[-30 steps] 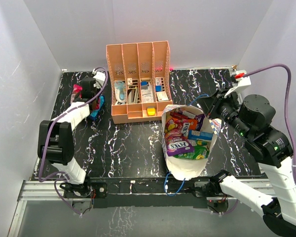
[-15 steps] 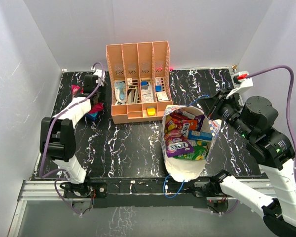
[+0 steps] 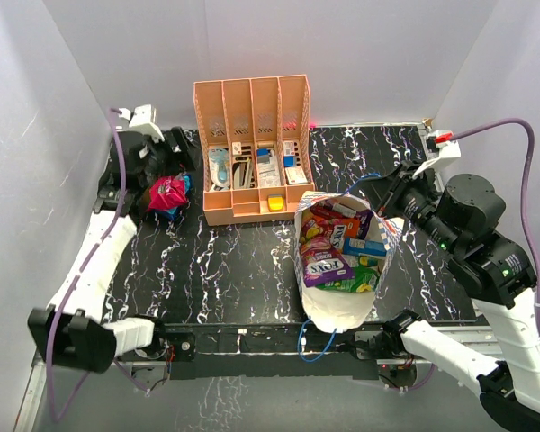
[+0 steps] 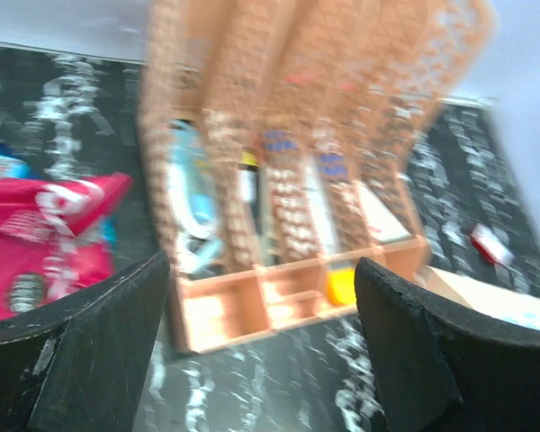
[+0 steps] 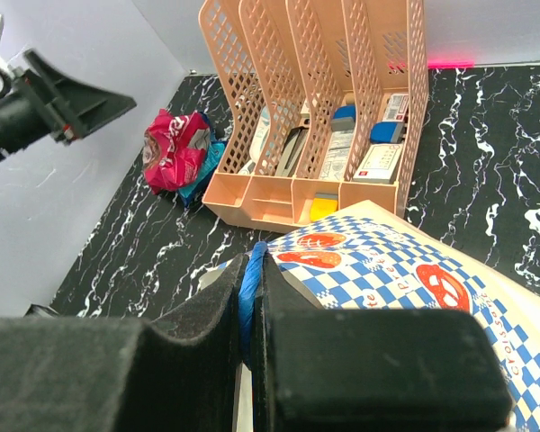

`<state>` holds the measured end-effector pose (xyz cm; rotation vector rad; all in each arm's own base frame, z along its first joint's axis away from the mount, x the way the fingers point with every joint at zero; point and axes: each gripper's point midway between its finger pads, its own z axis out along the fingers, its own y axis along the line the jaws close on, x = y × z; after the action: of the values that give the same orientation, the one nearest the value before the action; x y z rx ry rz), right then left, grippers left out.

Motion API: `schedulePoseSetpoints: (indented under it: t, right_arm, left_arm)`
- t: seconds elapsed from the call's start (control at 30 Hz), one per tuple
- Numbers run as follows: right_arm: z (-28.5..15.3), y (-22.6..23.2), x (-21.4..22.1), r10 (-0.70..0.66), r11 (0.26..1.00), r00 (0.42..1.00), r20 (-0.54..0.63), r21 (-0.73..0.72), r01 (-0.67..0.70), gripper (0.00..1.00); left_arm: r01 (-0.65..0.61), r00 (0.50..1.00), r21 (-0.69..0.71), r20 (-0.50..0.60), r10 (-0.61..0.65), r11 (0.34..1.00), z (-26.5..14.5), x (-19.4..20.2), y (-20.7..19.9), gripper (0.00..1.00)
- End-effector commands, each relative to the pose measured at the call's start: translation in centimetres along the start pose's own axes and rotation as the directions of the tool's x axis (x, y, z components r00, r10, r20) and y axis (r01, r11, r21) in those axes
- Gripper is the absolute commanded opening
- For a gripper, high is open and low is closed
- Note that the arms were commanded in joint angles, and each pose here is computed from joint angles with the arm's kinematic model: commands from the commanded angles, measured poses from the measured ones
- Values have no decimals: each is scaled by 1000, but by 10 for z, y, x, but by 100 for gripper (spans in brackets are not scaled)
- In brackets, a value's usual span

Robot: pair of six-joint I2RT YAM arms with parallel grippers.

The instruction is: Take the snacks out of the paper bag

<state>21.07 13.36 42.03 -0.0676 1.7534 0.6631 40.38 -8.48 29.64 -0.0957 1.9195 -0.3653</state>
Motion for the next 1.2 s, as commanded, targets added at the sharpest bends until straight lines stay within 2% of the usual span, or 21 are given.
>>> schedulePoseSetpoints:
  t: [0.0,0.07,0.2,0.27,0.4,0.53,0.6,0.67,0.73,0.77,0.97,1.07,1.17]
  right_arm:
    - [-10,13,-24,42,998,995,90,-51,-37,8]
    - [-10,14,-22,45,998,995,84,-56,-40,8]
    - [-8,15,-18,48,997,996,70,-68,-43,8]
    - [-6,16,-16,51,996,996,68,-73,-46,8]
    - [-6,17,-18,58,996,995,76,-78,-52,8]
    - [-8,16,-21,61,996,994,88,-69,-55,8]
    - [-10,14,-22,62,996,994,95,-64,-56,8]
    - [-11,13,-22,60,997,993,98,-58,-55,8]
    - [-14,13,-24,62,997,993,101,-57,-56,8]
    - [-14,13,-24,61,997,993,101,-55,-56,8]
    - [-17,12,-25,64,997,992,107,-50,-58,8]
    - [-18,13,-26,67,997,992,108,-52,-62,8]
    - [-19,13,-28,70,997,991,114,-53,-64,8]
  left_arm:
    - [97,995,387,-14,-99,917,-56,15,-92,81]
    - [53,995,487,46,-87,872,-83,14,-126,81]
    - [-20,992,698,105,-75,716,-139,22,-191,77]
    - [-63,995,768,99,-21,638,-160,42,-220,75]
    - [-182,981,831,118,153,525,-196,94,-271,72]
    - [-353,919,835,223,326,422,-226,140,-306,73]
    - [-436,861,818,259,438,374,-230,170,-319,73]
    - [-524,770,790,281,573,318,-226,204,-326,73]
    - [-582,689,754,259,677,303,-209,230,-323,72]
    - [-609,658,737,262,706,293,-201,239,-323,71]
    - [-750,414,650,321,852,120,-164,277,-322,74]
    - [-788,297,615,316,901,44,-146,296,-318,75]
    - [-824,209,566,308,928,-2,-131,306,-313,75]
